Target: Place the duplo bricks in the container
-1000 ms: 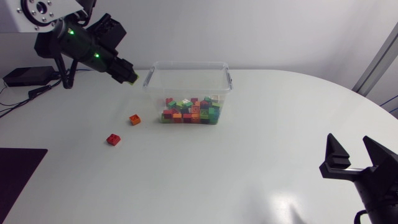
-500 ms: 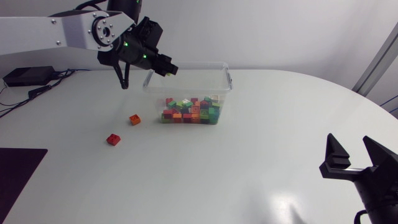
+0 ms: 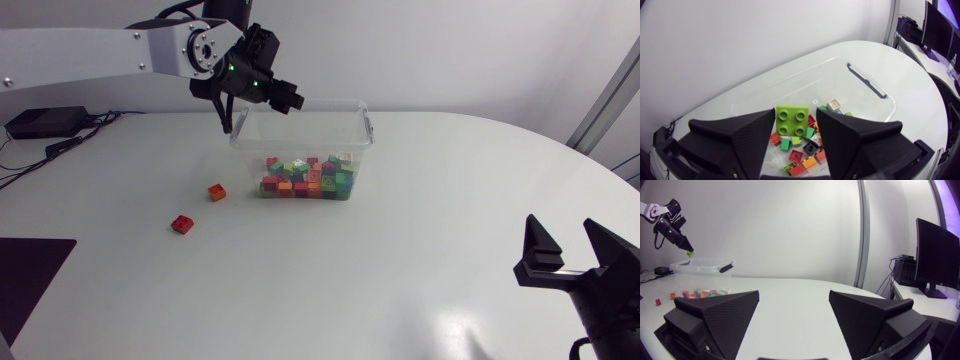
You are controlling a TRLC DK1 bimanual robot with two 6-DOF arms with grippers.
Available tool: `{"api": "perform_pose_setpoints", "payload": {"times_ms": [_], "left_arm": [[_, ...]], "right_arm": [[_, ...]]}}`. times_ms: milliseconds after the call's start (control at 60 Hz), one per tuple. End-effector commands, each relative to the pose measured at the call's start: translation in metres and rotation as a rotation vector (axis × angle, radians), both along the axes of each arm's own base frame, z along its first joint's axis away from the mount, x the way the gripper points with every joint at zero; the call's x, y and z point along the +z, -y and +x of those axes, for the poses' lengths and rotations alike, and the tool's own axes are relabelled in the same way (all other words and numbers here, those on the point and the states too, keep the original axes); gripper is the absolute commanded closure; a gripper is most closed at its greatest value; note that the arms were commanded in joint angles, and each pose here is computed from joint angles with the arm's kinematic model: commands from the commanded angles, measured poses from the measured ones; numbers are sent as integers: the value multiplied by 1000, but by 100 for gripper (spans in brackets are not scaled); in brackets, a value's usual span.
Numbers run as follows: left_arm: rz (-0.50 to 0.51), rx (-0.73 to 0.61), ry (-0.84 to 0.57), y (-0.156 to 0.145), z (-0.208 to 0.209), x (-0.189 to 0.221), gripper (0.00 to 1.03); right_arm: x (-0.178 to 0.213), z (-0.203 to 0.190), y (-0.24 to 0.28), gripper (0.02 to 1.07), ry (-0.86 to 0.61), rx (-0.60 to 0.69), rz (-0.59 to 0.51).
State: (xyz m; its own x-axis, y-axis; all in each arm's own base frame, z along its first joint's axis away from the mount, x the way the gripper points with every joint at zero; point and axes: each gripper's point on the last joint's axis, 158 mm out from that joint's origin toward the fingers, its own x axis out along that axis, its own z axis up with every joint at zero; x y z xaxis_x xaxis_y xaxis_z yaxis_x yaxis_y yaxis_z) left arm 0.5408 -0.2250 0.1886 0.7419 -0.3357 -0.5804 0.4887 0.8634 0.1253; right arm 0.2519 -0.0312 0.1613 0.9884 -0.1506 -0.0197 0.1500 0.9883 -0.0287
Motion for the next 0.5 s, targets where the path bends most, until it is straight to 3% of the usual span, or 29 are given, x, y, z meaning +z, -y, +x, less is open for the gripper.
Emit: {"api": "perform_pose_setpoints", "payload": {"times_ms": [0, 183, 283, 483], "left_arm": [[-18, 20, 23, -1, 7, 9, 5], [-1, 59, 86, -46, -9, 65, 5], [58, 82, 119, -88, -32, 91, 5], [168, 103, 47, -167, -55, 68, 6]], "right_arm": [[-8, 1, -2, 6, -12, 7, 18], [-8, 1, -2, 6, -13, 7, 18], [-8, 1, -2, 6, -12, 7, 18], [-8, 1, -2, 6, -12, 7, 18]]}}
